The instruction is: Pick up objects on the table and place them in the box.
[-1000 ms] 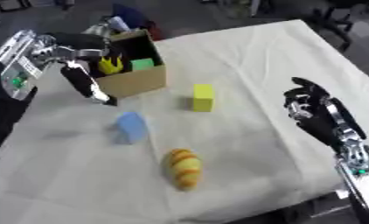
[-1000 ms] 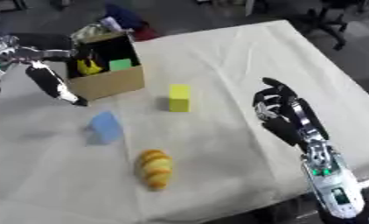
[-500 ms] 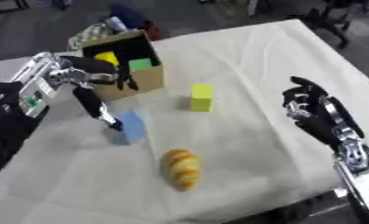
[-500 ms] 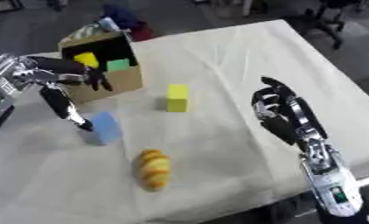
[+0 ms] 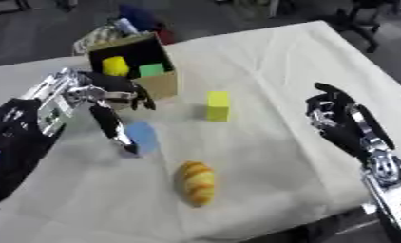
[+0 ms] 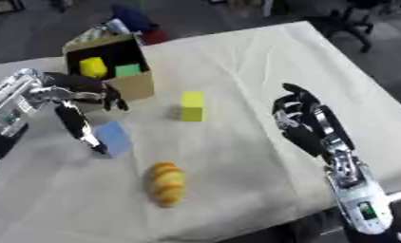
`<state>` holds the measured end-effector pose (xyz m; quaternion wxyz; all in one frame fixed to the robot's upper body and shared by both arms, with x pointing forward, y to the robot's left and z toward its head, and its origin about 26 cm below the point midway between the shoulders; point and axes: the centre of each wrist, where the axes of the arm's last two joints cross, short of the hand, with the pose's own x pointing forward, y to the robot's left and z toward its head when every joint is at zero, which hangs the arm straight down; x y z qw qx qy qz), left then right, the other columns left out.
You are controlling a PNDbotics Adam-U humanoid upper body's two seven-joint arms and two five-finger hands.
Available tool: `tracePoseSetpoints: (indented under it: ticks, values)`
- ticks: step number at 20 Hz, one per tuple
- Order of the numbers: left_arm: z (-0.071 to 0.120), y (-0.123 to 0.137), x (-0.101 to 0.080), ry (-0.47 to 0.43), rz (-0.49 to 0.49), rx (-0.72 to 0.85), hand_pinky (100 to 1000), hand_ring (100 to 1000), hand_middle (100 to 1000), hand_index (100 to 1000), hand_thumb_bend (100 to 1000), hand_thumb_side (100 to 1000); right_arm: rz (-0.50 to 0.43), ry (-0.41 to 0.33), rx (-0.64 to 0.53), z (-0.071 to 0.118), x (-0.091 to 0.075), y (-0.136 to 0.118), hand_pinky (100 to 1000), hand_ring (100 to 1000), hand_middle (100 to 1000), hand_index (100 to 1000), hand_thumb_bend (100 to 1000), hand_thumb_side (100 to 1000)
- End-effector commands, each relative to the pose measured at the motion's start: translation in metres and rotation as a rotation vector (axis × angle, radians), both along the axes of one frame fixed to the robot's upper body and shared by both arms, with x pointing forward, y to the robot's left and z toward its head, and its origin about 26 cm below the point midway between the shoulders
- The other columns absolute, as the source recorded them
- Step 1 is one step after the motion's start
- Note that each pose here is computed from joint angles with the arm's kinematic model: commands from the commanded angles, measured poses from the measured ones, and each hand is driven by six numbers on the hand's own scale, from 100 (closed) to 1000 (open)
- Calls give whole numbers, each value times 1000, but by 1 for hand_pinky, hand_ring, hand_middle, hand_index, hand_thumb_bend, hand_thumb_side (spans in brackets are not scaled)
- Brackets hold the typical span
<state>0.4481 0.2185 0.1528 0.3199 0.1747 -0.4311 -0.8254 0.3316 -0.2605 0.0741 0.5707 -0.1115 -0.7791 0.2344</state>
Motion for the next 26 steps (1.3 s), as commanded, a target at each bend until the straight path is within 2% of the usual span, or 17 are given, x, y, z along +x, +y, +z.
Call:
tracePoseSetpoints:
  ticks: [1, 6, 7, 11, 15, 18, 20, 23, 26]
  values:
    - [9, 0, 0, 27, -128, 107, 622, 572, 665, 819, 569, 380, -6, -24, -12, 7, 2, -4, 561, 651, 695, 923, 100, 573]
    - [10, -3, -3, -14, -136, 44, 527, 478, 530, 717, 410, 211, -6, -24, -11, 7, 2, -4, 561, 651, 695, 923, 100, 572]
    - [12, -3, -3, -25, -136, 28, 516, 467, 515, 703, 404, 192, -6, -24, -10, 7, 2, -4, 561, 651, 695, 923, 100, 572]
    - [33, -1, -7, -90, -139, -59, 497, 444, 483, 679, 367, 162, -8, -22, -10, 6, 1, -4, 561, 651, 695, 923, 100, 572]
    - [72, 6, -14, -160, -119, -150, 500, 441, 481, 679, 372, 113, -10, -20, -12, 6, 1, -5, 561, 651, 695, 923, 100, 574]
    - [102, 15, -12, -268, -36, -191, 506, 443, 487, 682, 405, 101, -13, -14, -14, 4, 1, -6, 560, 651, 694, 923, 100, 574]
    - [112, 19, -2, -350, 46, -209, 520, 455, 493, 688, 433, 102, -12, -10, -13, 3, 0, -6, 560, 651, 694, 923, 100, 574]
    - [108, 18, 18, -466, 170, -220, 566, 478, 514, 708, 452, 106, -4, -1, -10, 1, -1, -4, 560, 651, 694, 924, 100, 576]
    - [86, 21, 38, -551, 316, -245, 575, 483, 517, 721, 431, 106, 11, 7, -6, -1, -1, -1, 560, 651, 694, 924, 100, 577]
